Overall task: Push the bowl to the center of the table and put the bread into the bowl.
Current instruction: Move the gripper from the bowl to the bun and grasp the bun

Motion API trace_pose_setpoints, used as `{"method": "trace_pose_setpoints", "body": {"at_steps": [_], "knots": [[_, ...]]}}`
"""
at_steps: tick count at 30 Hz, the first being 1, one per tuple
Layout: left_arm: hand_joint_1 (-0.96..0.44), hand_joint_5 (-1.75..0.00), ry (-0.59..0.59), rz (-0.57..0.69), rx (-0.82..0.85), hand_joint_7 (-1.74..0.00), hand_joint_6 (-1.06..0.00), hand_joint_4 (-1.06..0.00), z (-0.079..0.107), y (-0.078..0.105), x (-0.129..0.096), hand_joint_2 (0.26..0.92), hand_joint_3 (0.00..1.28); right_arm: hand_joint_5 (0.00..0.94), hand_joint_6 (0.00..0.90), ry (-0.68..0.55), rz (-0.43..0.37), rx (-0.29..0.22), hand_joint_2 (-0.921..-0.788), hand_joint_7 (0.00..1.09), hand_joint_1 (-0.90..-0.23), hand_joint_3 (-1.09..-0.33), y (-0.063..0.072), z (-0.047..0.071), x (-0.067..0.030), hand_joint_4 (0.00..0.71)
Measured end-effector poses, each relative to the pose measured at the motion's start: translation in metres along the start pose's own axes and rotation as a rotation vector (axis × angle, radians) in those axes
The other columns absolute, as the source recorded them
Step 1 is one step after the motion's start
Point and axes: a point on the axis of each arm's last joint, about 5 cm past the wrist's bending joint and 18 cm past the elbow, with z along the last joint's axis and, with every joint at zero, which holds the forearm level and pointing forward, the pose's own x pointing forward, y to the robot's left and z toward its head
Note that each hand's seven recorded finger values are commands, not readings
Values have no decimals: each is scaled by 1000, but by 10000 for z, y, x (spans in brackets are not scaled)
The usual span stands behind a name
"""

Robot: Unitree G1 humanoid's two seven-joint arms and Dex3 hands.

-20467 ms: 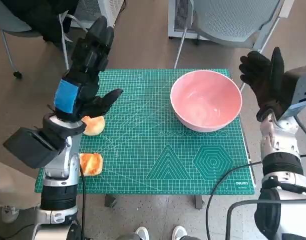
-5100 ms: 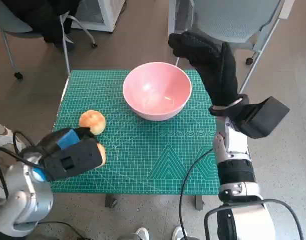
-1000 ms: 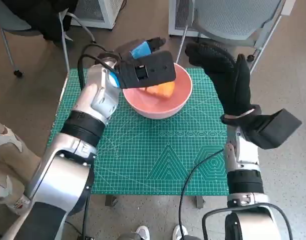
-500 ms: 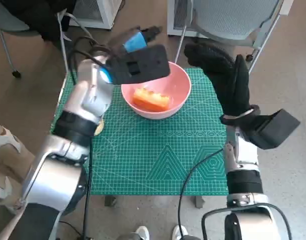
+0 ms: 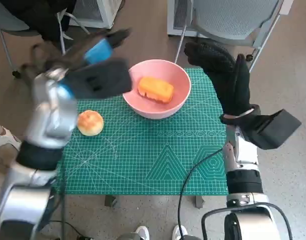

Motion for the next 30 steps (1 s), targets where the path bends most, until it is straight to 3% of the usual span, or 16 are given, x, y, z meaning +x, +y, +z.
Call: {"method": "trace_pose_setpoints", "body": {"at_steps": [7,14,22,30], "knots": [[-439,1,99,-38,42,0,-172,1,-203,-24,-345,736,3,4,-1,-2,-1,9,-921,446,-689,-902,21,-12,10,136],[-434,1,162,-88,87,0,-168,1,-237,-65,-667,730,0,9,-1,13,-1,42,-921,470,-688,-898,83,-69,38,148],[-416,1,201,-153,65,0,-150,1,-253,-84,-721,718,0,10,-1,12,19,74,-921,483,-678,-896,167,-112,88,153],[-379,1,236,-211,81,0,-134,1,-287,-155,-662,709,0,8,0,18,23,79,-921,491,-670,-899,163,-129,81,153]]}}
